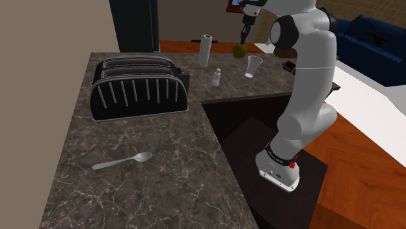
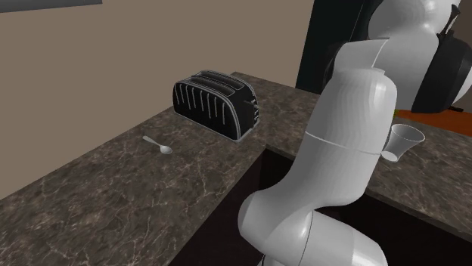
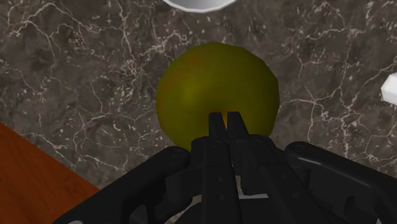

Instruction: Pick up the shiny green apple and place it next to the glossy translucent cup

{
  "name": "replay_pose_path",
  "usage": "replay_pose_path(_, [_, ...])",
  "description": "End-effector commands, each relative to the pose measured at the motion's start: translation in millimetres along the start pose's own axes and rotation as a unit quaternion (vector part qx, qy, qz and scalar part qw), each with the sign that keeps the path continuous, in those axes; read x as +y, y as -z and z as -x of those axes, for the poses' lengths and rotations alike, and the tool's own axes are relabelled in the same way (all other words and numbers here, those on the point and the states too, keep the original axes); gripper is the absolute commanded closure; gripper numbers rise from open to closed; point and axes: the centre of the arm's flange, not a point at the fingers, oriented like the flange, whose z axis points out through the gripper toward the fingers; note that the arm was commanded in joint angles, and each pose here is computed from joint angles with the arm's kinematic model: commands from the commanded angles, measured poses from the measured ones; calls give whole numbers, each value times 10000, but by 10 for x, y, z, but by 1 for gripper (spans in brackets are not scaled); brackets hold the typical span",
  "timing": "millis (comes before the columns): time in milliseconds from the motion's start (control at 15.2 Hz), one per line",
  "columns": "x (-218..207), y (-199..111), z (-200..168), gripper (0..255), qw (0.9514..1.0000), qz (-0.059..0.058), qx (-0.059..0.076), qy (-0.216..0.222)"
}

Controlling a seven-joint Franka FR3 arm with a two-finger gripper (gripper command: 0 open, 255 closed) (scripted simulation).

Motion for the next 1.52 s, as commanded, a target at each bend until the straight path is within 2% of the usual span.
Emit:
replay_pose_path(0, [-7, -108, -1, 255, 10000, 3, 2, 0])
replay_pose_path(1056, [-65, -936, -17, 255, 10000, 3, 2, 0])
replay_pose_path(1452, [-65, -936, -17, 255, 10000, 3, 2, 0])
